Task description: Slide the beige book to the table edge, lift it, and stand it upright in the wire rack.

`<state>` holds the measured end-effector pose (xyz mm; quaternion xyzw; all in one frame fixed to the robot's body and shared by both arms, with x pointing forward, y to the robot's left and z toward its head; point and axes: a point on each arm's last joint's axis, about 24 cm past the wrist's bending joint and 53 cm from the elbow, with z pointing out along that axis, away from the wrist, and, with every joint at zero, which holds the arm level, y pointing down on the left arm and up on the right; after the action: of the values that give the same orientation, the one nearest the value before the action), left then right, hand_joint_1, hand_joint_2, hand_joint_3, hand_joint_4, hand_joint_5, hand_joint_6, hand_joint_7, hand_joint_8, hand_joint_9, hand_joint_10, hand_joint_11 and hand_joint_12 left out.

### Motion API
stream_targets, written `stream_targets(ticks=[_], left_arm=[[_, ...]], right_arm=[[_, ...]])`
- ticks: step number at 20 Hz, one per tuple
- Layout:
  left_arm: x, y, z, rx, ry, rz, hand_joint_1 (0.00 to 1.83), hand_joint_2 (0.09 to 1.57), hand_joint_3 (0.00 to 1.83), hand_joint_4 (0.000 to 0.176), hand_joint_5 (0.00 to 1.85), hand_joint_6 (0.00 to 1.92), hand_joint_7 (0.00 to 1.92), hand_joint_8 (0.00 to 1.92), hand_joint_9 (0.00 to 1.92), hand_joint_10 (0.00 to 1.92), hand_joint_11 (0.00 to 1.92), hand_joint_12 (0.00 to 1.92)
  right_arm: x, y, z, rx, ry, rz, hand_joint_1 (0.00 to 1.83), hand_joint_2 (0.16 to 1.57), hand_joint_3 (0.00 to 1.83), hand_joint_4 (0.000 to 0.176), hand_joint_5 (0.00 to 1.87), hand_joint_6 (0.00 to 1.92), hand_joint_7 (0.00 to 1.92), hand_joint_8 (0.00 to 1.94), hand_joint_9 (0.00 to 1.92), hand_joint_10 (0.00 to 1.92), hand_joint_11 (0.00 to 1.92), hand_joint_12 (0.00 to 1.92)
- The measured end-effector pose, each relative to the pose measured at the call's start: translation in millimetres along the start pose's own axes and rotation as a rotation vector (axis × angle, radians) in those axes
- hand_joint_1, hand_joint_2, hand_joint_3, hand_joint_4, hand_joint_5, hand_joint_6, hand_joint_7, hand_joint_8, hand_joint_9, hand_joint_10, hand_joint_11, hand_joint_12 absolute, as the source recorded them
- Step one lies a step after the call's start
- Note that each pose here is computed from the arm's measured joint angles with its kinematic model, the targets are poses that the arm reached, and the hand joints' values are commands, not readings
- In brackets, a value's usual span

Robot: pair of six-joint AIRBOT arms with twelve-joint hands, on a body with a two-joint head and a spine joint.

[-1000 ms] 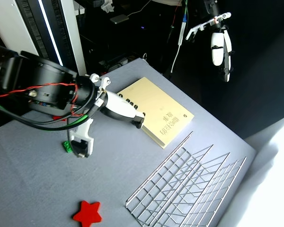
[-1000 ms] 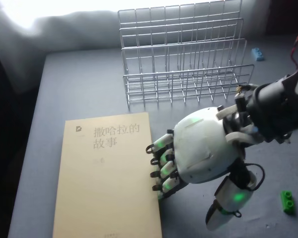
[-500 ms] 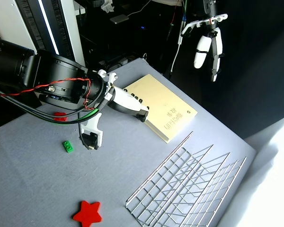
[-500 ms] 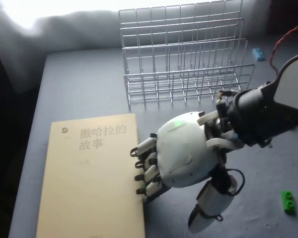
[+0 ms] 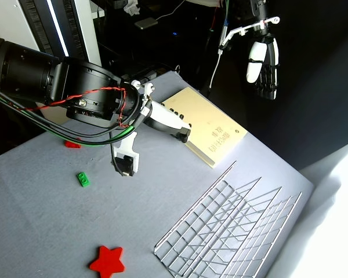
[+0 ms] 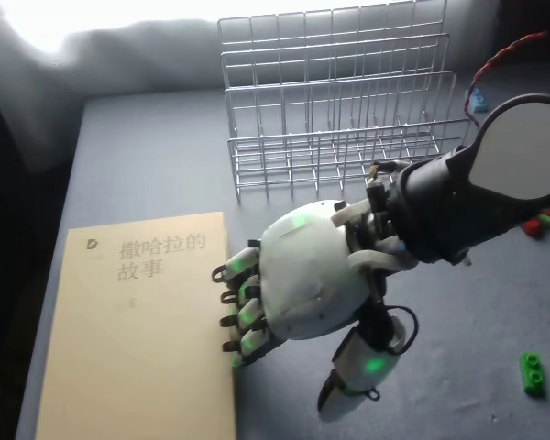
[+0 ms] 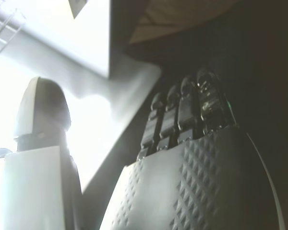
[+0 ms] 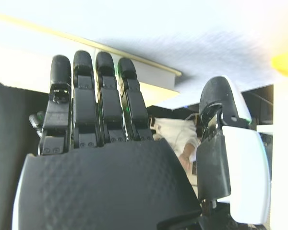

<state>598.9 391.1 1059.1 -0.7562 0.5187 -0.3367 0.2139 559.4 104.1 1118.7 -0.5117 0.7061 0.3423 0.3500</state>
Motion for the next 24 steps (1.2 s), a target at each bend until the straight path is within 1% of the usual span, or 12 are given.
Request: stream_targets(ticks=[1,2,4,8,11,13,14,17,18,20,21,24], left_arm=[[-1.5,3.7,-0.1,-0.014,-0.008,-0.009,0.73,1.06,0.01,0.000,0.03,0.00,0.00,0.00,0.00,0.00,0.00,0.00],[-1.9,4.7,-0.1,-0.017,-0.010,-0.013,0.71,1.06,0.01,0.000,0.02,0.00,0.00,0.00,0.00,0.00,0.00,0.00],[-3.1,5.9,-0.1,-0.023,-0.015,-0.025,0.71,1.04,0.00,0.000,0.01,0.00,0.00,0.00,0.00,0.00,0.00,0.00],[-7.9,1.0,0.4,-0.017,-0.026,-0.022,0.71,1.02,0.00,0.000,0.01,0.00,0.00,0.00,0.00,0.00,0.00,0.00],[-5.7,0.4,1.5,-0.010,-0.017,-0.017,0.69,1.02,0.00,0.000,0.01,0.00,0.00,0.00,0.00,0.00,0.00,0.00],[-5.0,-1.6,1.5,-0.003,-0.013,-0.013,0.73,1.02,0.00,0.000,0.00,0.00,0.00,0.00,0.00,0.00,0.00,0.00],[-5.5,-3.4,1.6,0.002,-0.014,-0.012,0.72,1.02,0.00,0.000,0.00,0.00,0.00,0.00,0.00,0.00,0.00,0.00],[-5.8,-5.5,1.6,0.007,-0.013,-0.002,0.72,1.03,0.00,0.000,0.00,0.00,0.00,0.00,0.00,0.00,0.00,0.00],[-5.8,-5.4,1.6,0.007,-0.013,-0.001,0.73,1.03,0.00,0.000,0.00,0.00,0.00,0.00,0.00,0.00,0.00,0.00],[-5.8,-5.5,1.6,0.007,-0.013,0.001,0.68,1.04,0.00,0.000,0.00,0.00,0.00,0.00,0.00,0.00,0.00,0.00],[-5.7,-5.9,1.6,0.008,-0.013,0.004,0.67,1.03,0.00,0.000,0.00,0.00,0.00,0.00,0.00,0.00,0.00,0.00],[-7.1,-9.1,1.8,0.015,-0.015,0.011,0.69,1.04,0.00,0.000,0.00,0.00,0.00,0.00,0.00,0.00,0.00,0.00]], right_arm=[[-1.3,4.1,3.0,-0.010,-0.001,-0.001,0.18,1.14,0.00,0.000,0.33,0.00,0.34,0.00,0.34,0.00,0.00,0.91],[-1.9,5.9,4.3,-0.014,-0.001,-0.001,0.17,1.14,0.00,0.000,0.32,0.00,0.33,0.00,0.32,0.00,0.00,0.87],[-3.3,8.3,6.7,-0.019,-0.003,-0.004,0.15,1.14,0.00,0.000,0.32,0.00,0.33,0.00,0.32,0.00,0.00,0.86],[-5.9,8.4,8.5,-0.015,-0.011,-0.006,0.16,1.15,0.00,0.000,0.31,0.00,0.32,0.00,0.31,0.00,0.00,0.85],[-8.6,11.5,12.0,-0.019,-0.017,-0.009,0.14,1.15,0.00,0.000,0.30,0.00,0.30,0.00,0.30,0.00,0.00,0.83],[-10.2,13.9,14.4,-0.023,-0.020,-0.011,0.13,1.16,0.00,0.000,0.29,0.00,0.30,0.00,0.29,0.00,0.00,0.78],[-11.6,15.7,16.3,-0.026,-0.022,-0.013,0.16,1.15,0.00,0.000,0.30,0.00,0.29,0.00,0.28,0.00,0.00,0.75],[-14.9,20.6,21.0,-0.034,-0.029,-0.014,0.18,1.15,0.00,0.000,0.31,0.00,0.31,0.00,0.30,0.00,0.00,0.83],[-15.8,21.1,21.7,-0.033,-0.031,-0.014,0.18,1.15,0.00,0.000,0.32,0.00,0.32,0.00,0.30,0.00,0.00,0.84],[-17.1,21.6,22.8,-0.032,-0.035,-0.016,0.15,1.15,0.00,0.000,0.31,0.00,0.31,0.00,0.29,0.00,0.00,0.81],[-17.9,21.4,23.1,-0.031,-0.038,-0.017,0.15,1.15,0.00,0.000,0.32,0.00,0.32,0.00,0.31,0.00,0.00,0.88],[-18.8,23.7,24.9,-0.035,-0.039,-0.018,0.16,1.15,0.00,0.000,0.31,0.00,0.32,0.00,0.32,0.00,0.00,0.93]])
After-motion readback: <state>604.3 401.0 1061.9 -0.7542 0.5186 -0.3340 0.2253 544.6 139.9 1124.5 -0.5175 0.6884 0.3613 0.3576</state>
